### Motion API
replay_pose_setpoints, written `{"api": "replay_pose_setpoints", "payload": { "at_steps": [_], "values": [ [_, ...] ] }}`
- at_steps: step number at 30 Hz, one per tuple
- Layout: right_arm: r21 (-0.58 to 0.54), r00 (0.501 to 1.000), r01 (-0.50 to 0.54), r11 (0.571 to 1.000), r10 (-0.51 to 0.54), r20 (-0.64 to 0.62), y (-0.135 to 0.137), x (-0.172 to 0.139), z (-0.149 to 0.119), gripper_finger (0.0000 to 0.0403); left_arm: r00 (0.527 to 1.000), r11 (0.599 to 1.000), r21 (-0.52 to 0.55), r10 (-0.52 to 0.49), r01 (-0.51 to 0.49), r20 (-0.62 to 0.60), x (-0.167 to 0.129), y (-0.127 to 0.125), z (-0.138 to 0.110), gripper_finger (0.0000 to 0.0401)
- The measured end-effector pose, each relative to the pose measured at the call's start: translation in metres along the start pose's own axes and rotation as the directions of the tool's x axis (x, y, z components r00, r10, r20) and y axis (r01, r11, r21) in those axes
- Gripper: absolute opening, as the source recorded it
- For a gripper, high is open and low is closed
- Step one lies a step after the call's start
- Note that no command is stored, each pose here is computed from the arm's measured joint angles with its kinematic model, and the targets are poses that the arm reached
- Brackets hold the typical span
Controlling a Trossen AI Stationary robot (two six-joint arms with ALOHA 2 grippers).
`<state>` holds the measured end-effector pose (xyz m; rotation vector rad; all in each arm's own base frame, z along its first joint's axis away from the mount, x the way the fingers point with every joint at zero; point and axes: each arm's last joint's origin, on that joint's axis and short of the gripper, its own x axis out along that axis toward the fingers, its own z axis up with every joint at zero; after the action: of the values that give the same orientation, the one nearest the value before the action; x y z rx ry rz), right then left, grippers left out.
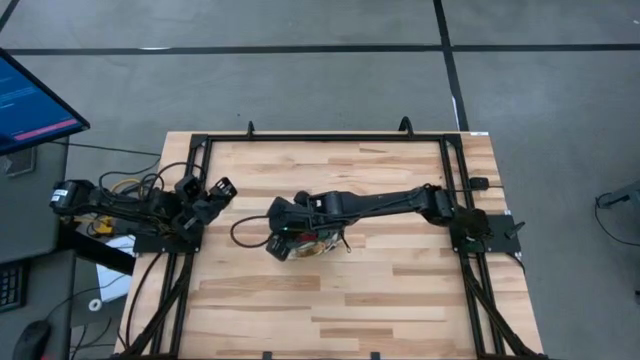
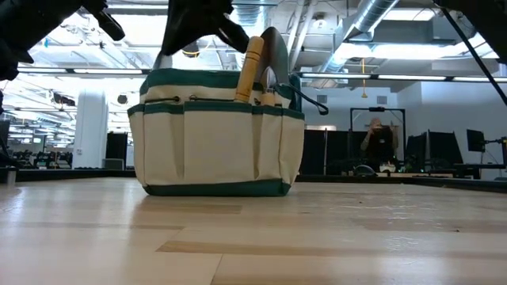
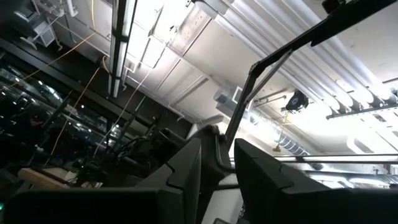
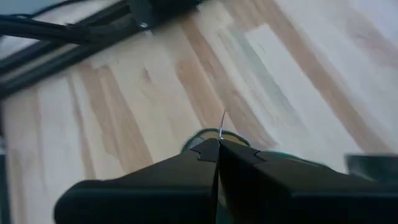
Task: Pick & Place Garden tools in Gardening bag
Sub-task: Put the brown trowel into the gardening bag
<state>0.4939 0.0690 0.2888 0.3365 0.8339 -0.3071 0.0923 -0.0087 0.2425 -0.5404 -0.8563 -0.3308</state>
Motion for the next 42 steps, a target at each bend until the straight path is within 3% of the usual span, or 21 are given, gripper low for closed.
{"api": "replay_pose_setpoints", "payload": {
  "at_steps": [10,21,26,34,42],
  "values": [
    [0.026,0.997,-0.066,0.997,0.067,-0.045,-0.005,0.005,0.002,0.0007,1.000,1.000,0.002,0.000,0.000,0.000,0.000,0.000,0.000,0.0095],
    [0.018,0.995,-0.081,0.997,0.081,-0.053,-0.005,0.004,0.003,0.0132,1.000,0.999,0.033,0.006,-0.006,-0.003,0.000,0.000,0.000,0.0095],
    [0.032,0.993,-0.113,0.993,0.114,-0.020,-0.004,-0.003,0.011,0.0160,1.000,0.999,0.034,0.012,-0.012,-0.014,0.000,0.001,-0.002,0.0095],
    [0.057,0.999,-0.053,0.997,0.052,0.014,-0.020,0.000,0.020,0.0137,0.999,0.999,0.034,0.022,-0.021,-0.030,0.000,0.002,-0.003,0.0095],
    [0.043,0.995,0.069,0.997,-0.072,0.064,-0.051,0.006,0.035,0.0072,0.999,0.999,0.033,0.022,-0.021,-0.030,0.000,0.002,-0.003,0.0095]
  ]
}}
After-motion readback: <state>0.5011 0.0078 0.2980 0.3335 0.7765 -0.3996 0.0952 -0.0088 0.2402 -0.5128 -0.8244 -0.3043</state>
